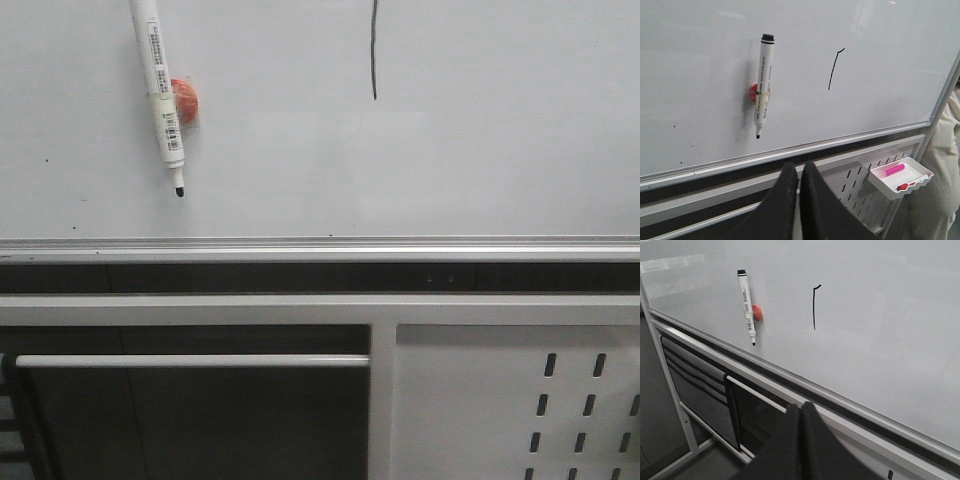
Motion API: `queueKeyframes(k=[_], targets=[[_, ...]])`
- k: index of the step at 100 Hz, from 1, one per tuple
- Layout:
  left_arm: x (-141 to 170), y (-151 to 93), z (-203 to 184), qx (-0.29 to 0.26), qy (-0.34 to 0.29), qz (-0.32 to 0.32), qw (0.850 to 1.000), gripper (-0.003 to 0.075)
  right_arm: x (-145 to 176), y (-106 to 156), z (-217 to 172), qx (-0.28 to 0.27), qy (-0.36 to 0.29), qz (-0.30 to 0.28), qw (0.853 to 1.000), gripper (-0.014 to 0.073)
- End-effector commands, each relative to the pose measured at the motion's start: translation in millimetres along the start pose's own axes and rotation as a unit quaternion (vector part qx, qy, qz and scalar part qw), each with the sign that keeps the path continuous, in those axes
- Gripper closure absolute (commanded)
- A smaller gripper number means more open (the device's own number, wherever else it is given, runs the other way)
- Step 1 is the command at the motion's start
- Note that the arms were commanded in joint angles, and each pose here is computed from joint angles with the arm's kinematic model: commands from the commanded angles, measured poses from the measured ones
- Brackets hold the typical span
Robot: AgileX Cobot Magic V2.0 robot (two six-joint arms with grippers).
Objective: Write number 1 on whiteboard
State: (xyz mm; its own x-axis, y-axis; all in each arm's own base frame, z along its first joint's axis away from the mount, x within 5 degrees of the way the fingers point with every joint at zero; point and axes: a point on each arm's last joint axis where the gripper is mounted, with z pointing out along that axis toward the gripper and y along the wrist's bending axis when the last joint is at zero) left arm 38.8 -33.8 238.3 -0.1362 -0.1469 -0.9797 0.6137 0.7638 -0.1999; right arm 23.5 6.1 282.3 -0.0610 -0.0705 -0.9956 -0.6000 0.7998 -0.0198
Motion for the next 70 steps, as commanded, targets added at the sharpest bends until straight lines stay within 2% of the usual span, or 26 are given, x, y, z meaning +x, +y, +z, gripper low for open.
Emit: queueKeyframes(k=[1,34,46,56,70], targets=[[-16,-2,-1,0.001,-0.049,-0.007,0.999,0.0738,-13,0,-6,0.000,-0.054,-0.008,0.999,0.0666],[-16,-2,-1,0.001,-0.049,-0.007,0.999,0.0738,-13,0,-6,0.000,-0.054,-0.008,0.999,0.0666],[-14,0,-1,-0.009,-0.053,0.039,0.998,0.0738,-13,0,-6,0.000,-0.054,-0.008,0.999,0.0666],[-13,4,-1,-0.036,-0.050,0.118,0.991,0.0738,-13,0,-6,0.000,-0.054,-0.008,0.999,0.0666],[-14,11,-1,-0.103,-0.062,0.120,0.985,0.0738,-13,0,-6,0.000,-0.054,-0.008,0.999,0.0666]])
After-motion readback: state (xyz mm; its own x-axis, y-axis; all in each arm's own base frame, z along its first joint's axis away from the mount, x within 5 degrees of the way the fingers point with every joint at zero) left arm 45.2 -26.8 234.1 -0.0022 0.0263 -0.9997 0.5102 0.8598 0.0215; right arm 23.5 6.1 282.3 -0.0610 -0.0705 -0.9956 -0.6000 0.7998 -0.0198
